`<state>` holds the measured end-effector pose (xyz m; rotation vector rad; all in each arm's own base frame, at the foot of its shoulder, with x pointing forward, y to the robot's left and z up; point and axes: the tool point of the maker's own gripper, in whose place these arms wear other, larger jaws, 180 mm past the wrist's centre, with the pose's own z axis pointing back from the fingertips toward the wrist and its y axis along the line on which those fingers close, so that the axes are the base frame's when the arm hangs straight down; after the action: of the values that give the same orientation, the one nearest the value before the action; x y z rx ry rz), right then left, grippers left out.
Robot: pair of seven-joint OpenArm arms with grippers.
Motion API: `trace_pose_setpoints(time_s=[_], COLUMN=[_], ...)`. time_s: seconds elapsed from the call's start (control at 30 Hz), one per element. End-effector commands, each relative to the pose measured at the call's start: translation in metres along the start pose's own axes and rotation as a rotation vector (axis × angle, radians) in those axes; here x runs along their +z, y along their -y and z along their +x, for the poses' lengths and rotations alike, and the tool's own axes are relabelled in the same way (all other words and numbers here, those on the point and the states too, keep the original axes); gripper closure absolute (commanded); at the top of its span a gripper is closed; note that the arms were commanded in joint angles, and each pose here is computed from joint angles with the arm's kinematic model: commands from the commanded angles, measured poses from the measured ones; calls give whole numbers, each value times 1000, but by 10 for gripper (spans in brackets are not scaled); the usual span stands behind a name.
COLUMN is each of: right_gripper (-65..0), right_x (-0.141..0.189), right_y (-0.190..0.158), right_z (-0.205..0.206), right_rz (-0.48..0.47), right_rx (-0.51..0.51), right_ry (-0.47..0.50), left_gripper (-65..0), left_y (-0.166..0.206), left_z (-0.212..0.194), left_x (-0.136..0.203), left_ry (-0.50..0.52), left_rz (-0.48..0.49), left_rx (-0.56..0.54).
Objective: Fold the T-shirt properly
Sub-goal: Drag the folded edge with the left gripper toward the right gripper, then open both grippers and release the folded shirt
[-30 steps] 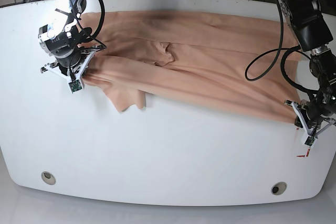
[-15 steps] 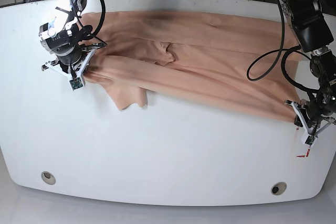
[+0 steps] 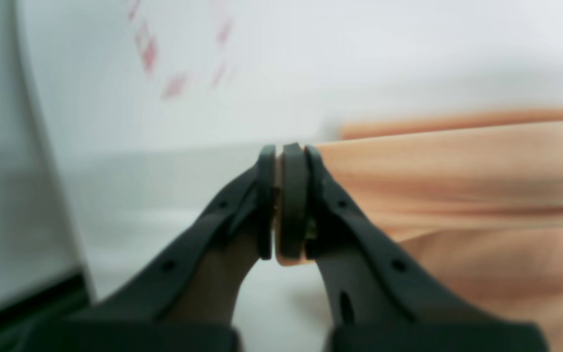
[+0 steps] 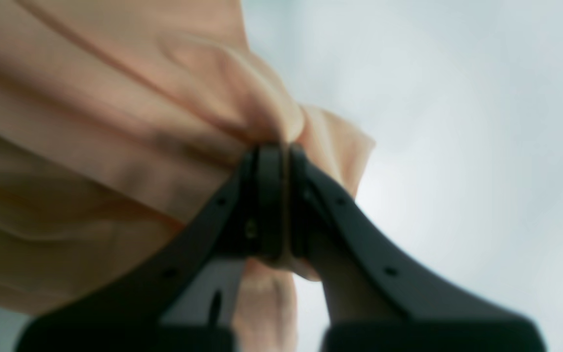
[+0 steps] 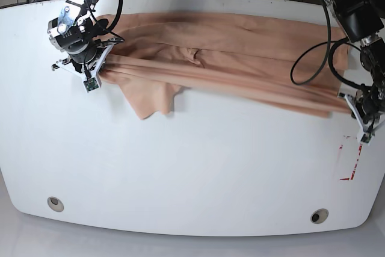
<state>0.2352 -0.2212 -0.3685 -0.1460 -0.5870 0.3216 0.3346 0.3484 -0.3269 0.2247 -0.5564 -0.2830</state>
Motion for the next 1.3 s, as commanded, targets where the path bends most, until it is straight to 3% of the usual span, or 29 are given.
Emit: trace_pose_setpoints(time_s=[0.0, 0.33, 0.67, 0.87, 0.97, 1.03, 1.17, 1.27], right_gripper=[-2, -2, -6, -29, -136, -258, -431, -496], right_x=[5, 7, 6, 6, 6, 6, 6, 6], right_y=[13, 19, 14, 12, 12, 12, 12, 9], right_z=[1, -11, -13, -13, -13, -13, -8, -2], right_rz=[-46, -62, -50, -47, -46, -46, -48, -27], right_rx=[12, -12, -24, -27, -29, -29, -29, -42], right_ry=[-4, -28, -31, -31, -30, -30, -18, 10], left_gripper=[0, 0, -4, -176, -278, -333, -344, -344], left_y=[-14, 4, 16, 20, 20, 20, 20, 15], left_z=[1, -54, -66, -64, -64, -63, -58, -43], left_x=[17, 17, 13, 11, 11, 11, 12, 14], left_ry=[7, -85, -83, -87, -87, -84, -69, -36], left_rz=[76, 56, 28, 21, 21, 20, 22, 34], left_rx=[-33, -60, -75, -94, -94, -93, -94, -88])
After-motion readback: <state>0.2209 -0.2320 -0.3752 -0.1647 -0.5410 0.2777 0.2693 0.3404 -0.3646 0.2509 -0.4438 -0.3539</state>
